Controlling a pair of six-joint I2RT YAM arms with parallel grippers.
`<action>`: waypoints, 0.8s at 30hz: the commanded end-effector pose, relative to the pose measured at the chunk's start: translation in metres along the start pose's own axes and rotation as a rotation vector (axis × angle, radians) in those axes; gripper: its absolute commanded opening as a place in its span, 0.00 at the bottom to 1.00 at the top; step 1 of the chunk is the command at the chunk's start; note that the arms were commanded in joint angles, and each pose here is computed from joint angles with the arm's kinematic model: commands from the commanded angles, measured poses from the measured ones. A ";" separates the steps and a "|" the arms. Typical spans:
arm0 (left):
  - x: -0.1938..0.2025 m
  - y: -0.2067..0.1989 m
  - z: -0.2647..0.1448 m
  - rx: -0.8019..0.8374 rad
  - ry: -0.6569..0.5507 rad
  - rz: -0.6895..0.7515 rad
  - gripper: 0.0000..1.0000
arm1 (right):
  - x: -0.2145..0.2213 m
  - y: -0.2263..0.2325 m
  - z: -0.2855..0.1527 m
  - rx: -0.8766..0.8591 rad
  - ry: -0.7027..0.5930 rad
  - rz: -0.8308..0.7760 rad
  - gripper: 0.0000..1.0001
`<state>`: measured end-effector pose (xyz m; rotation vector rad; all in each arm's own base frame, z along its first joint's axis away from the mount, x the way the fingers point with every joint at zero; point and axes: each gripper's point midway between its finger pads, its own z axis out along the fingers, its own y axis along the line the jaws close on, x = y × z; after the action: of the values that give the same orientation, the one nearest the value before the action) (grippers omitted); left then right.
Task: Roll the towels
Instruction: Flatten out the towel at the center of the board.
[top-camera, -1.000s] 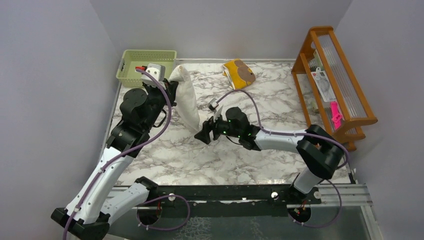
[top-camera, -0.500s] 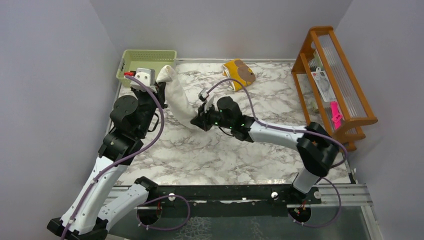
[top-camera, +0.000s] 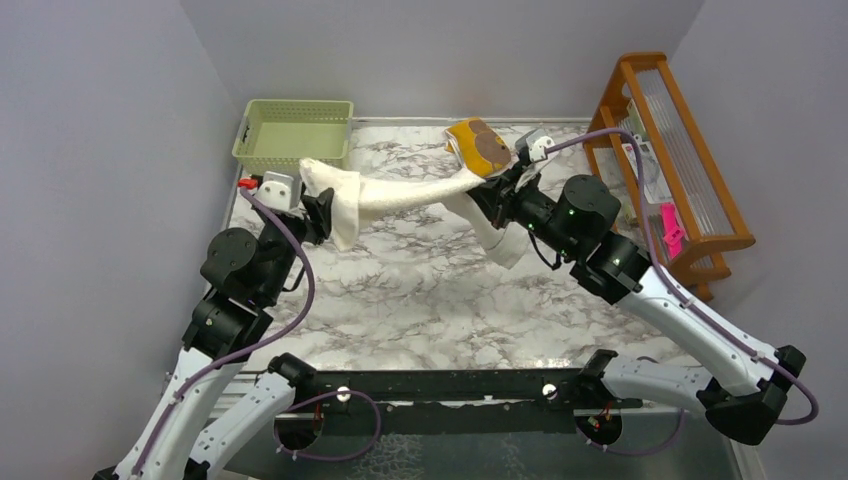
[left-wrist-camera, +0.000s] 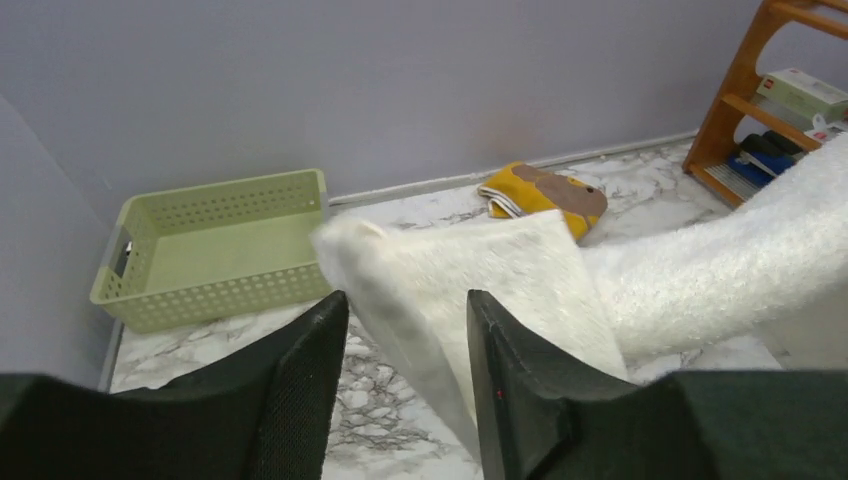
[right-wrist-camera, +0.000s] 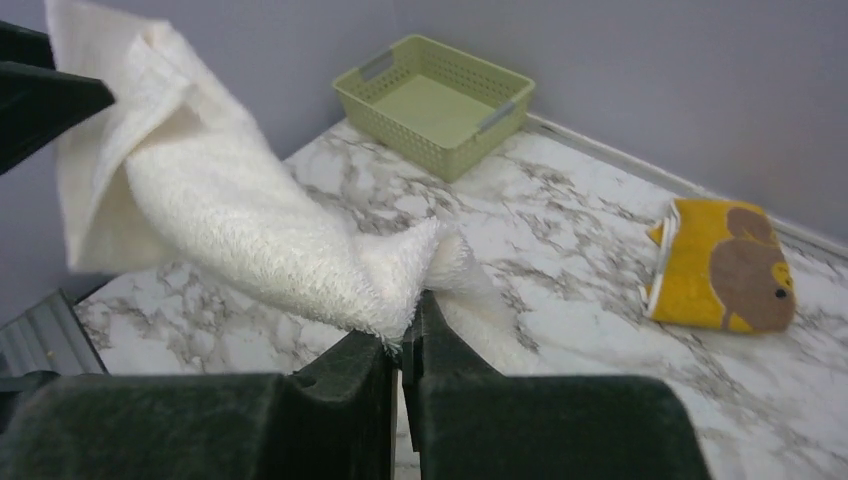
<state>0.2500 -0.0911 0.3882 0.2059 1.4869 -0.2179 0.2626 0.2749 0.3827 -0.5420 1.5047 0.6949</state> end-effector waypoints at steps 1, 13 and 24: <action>0.010 -0.014 -0.005 0.077 -0.007 -0.035 0.58 | 0.051 -0.034 -0.014 0.175 0.194 0.017 0.04; 0.165 -0.019 0.017 -0.046 0.373 -0.204 0.58 | 0.208 -0.185 0.022 0.439 0.531 0.316 0.01; 0.231 -0.142 0.012 0.354 0.449 -0.527 0.62 | 0.208 -0.176 0.031 0.371 0.514 0.339 0.01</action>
<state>0.2531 -0.1735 0.1364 0.0686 2.0388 -0.6391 0.3915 0.1801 0.1305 -0.1641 2.2670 0.4766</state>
